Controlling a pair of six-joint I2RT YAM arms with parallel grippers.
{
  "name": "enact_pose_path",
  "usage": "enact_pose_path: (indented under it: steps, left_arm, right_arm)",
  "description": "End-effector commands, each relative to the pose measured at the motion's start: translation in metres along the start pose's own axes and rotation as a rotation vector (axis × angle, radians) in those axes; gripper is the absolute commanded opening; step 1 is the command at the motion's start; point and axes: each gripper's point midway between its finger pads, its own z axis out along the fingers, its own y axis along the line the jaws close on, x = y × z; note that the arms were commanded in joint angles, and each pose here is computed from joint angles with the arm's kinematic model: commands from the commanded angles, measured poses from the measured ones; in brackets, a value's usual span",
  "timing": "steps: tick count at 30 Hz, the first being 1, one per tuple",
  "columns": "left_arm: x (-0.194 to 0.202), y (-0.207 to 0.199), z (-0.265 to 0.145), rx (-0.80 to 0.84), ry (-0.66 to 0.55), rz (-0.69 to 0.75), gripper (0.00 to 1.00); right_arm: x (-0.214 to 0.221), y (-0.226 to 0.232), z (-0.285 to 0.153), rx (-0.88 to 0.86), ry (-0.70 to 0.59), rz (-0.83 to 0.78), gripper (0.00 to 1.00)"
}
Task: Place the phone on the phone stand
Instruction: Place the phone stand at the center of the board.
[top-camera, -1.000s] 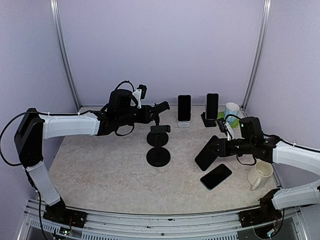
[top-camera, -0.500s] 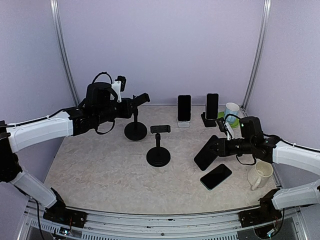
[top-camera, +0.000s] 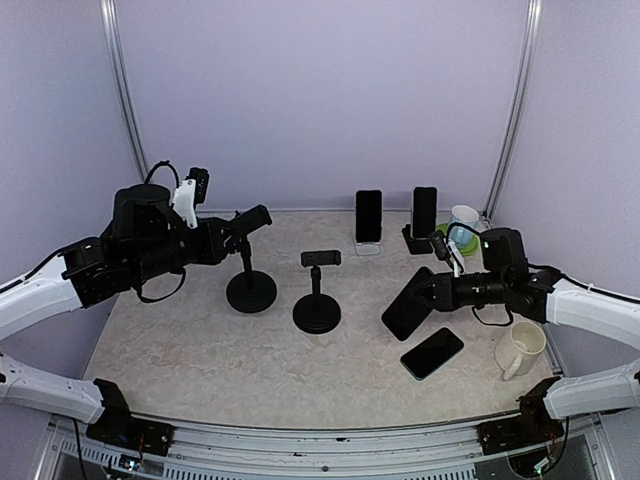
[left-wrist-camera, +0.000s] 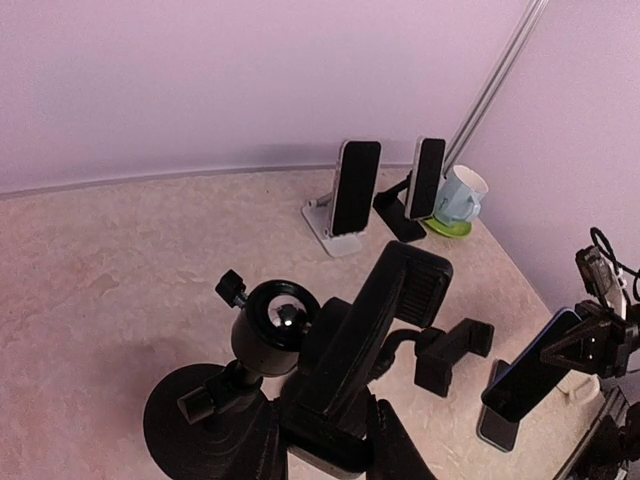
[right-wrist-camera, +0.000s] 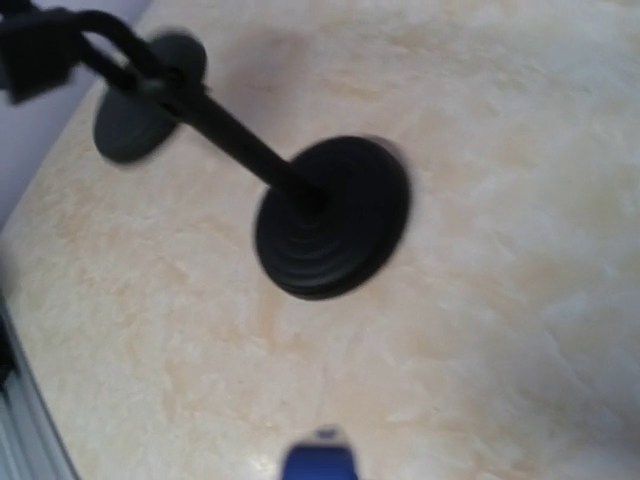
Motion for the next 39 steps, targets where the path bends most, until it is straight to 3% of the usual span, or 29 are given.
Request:
enact_pose_path:
  steps: [1, 8, 21, 29, 39]
  left_arm:
    - [-0.005, -0.009, -0.028, 0.02, -0.03, -0.047, 0.11]
    - [0.027, -0.04, -0.039, 0.124, 0.048, -0.049, 0.11]
    - [0.064, -0.114, -0.031, 0.33, -0.035, -0.048, 0.1]
    - [0.08, -0.122, -0.037, 0.361, -0.07, -0.062, 0.1]
    - [0.094, -0.114, -0.04, 0.358, -0.06, -0.091, 0.1]
  right_arm:
    - [-0.034, 0.039, -0.016, -0.142, -0.084, -0.136, 0.0]
    - [-0.044, 0.07, -0.034, -0.24, -0.091, -0.251, 0.0]
    - [-0.023, 0.101, -0.01, -0.362, -0.029, -0.247, 0.0]
    - [0.0, 0.119, 0.035, -0.348, 0.019, -0.199, 0.0]
    - [0.007, 0.084, 0.075, -0.214, -0.001, -0.021, 0.0]
